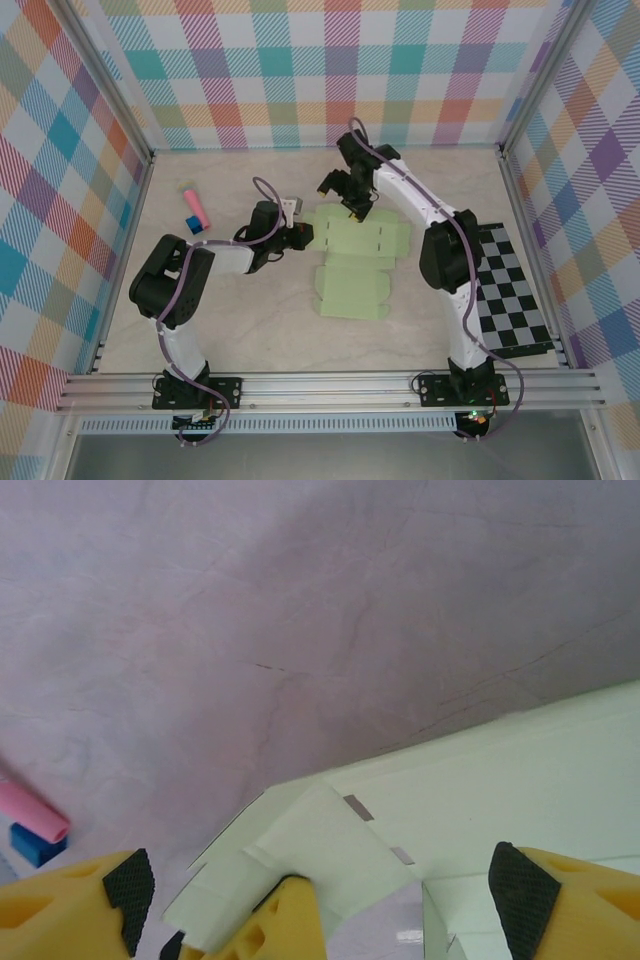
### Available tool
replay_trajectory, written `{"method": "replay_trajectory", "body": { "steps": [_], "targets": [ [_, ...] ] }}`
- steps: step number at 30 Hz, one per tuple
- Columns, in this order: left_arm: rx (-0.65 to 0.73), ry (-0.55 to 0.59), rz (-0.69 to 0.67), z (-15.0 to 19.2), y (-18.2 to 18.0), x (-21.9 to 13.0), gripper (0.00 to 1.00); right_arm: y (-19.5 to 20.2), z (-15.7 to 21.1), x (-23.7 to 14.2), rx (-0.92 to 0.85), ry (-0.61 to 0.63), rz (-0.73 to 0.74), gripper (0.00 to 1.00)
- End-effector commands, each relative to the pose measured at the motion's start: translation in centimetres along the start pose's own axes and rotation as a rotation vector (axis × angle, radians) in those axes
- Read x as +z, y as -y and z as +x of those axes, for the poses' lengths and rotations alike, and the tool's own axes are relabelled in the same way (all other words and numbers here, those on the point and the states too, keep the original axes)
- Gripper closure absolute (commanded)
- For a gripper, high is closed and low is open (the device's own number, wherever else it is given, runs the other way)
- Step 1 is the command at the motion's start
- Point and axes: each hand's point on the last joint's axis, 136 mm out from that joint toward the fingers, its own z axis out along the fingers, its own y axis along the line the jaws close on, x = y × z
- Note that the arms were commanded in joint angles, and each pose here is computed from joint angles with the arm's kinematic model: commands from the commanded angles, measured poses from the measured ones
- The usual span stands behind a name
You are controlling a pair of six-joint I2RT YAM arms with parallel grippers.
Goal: Fold the paper box
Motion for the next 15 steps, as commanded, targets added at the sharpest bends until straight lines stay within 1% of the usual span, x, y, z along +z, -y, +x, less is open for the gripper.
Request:
{"method": "replay_trajectory", "body": {
  "steps": [1,6,11,13,15],
  "targets": [
    [0.062,0.035,0.019,-0.6,1.1,-0.2,1.0,0.0,0.9,-0.8,-0.05,-0.002,0.041,0.11],
    [0.062,0.039,0.004,-0.5,0.9,-0.3,1.0,1.6,1.0,0.0,-0.095,0.012,0.116,0.13],
    [0.066,0.046,-0.016,-0.5,0.5,-0.4,1.0,3.2,1.3,0.2,-0.134,0.02,0.153,0.23],
    [0.066,0.053,-0.02,-0.6,0.5,-0.4,1.0,3.8,1.4,0.1,-0.146,0.026,0.166,0.24],
    [0.069,0.055,-0.019,-0.6,0.5,-0.5,1.0,3.9,1.5,-0.2,-0.15,0.03,0.164,0.23]
  ]
}}
